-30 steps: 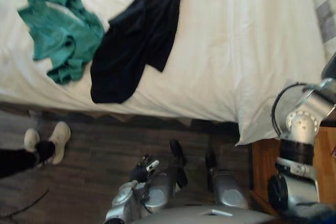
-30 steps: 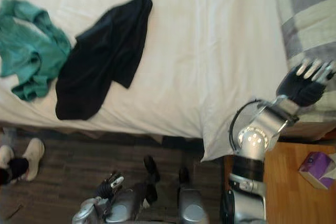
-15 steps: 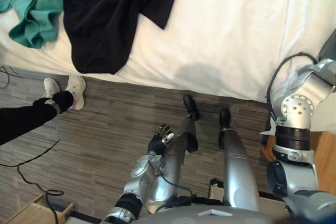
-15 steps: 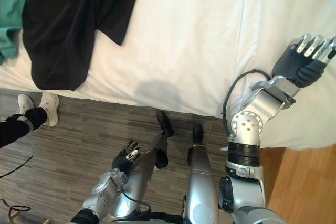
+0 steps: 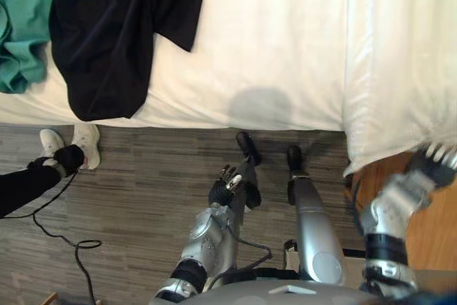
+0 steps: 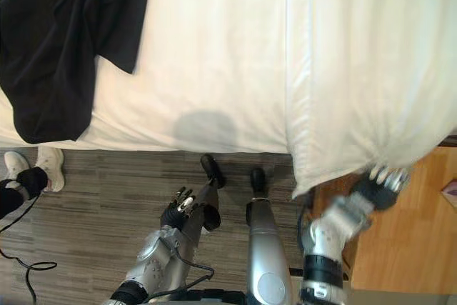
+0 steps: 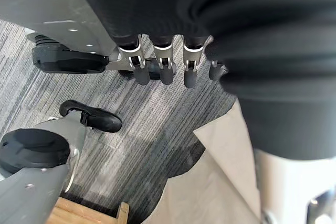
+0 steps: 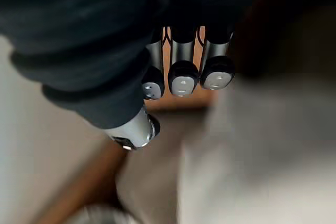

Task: Tidy the bed and pick cloth on bed and put in laundry

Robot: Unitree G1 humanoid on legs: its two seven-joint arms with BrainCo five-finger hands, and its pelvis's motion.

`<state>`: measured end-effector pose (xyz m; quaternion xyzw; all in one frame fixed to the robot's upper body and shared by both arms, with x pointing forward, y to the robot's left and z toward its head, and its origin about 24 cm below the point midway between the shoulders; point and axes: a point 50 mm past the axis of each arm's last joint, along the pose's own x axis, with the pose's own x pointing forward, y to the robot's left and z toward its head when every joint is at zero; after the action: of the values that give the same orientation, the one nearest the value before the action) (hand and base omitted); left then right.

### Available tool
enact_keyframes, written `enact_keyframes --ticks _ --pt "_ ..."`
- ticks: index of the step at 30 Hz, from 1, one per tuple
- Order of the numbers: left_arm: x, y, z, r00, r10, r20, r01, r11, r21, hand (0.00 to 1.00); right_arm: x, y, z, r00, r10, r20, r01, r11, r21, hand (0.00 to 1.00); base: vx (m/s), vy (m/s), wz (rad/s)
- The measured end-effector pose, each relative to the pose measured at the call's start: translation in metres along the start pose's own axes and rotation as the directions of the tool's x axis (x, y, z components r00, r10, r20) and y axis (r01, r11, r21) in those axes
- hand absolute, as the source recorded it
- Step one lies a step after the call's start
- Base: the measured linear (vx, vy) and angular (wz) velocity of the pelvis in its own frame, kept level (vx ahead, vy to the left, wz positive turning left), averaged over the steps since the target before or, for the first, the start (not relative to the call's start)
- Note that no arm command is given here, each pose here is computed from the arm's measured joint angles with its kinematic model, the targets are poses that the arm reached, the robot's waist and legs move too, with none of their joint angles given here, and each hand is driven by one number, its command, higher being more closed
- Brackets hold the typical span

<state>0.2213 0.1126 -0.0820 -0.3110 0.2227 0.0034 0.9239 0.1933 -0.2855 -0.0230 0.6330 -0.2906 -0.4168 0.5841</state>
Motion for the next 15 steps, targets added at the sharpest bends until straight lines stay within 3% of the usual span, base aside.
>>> enact_keyframes --ticks 4,5,9,12,13,14,15 --pt "0.002 -0.001 0.002 1.0 0.01 -0.004 -0.009 1.0 0.022 0.0 0.0 -0.016 0.031 0.999 -0.036 0.028 0.037 0.998 -0.05 1.0 0.05 0.064 -0.43" --pt "0.003 -0.003 0.003 1.0 -0.006 0.003 0.006 0.999 0.05 0.0 0.0 -0.018 0.034 0.999 -0.028 0.02 0.029 0.998 -0.06 0.0 0.08 0.041 -0.23" --pt "0.003 -0.011 0.001 0.996 -0.092 -0.014 0.093 0.983 0.155 0.0 -0.004 -0.02 0.027 0.996 0.0 -0.09 -0.019 0.977 -0.212 0.0 0.09 -0.009 -0.08" --pt "0.0 -0.02 -0.009 0.986 -0.152 -0.071 0.165 0.958 0.234 0.0 -0.016 -0.021 -0.002 0.952 0.003 -0.307 -0.152 0.872 -0.465 0.0 0.12 -0.022 -0.12" --pt "-0.001 -0.02 -0.012 0.986 -0.145 -0.083 0.161 0.955 0.247 0.0 -0.027 -0.026 -0.017 0.906 -0.017 -0.423 -0.256 0.774 -0.579 0.0 0.15 -0.022 -0.14" --pt "-0.003 -0.016 -0.012 0.992 -0.105 -0.074 0.122 0.951 0.283 0.0 -0.042 -0.035 -0.031 0.838 -0.064 -0.541 -0.403 0.596 -0.694 0.0 0.14 -0.026 -0.12" --pt "-0.004 -0.014 -0.012 0.995 -0.084 -0.059 0.098 0.947 0.306 0.0 -0.051 -0.042 -0.037 0.796 -0.097 -0.598 -0.49 0.477 -0.73 0.0 0.12 -0.039 0.06"
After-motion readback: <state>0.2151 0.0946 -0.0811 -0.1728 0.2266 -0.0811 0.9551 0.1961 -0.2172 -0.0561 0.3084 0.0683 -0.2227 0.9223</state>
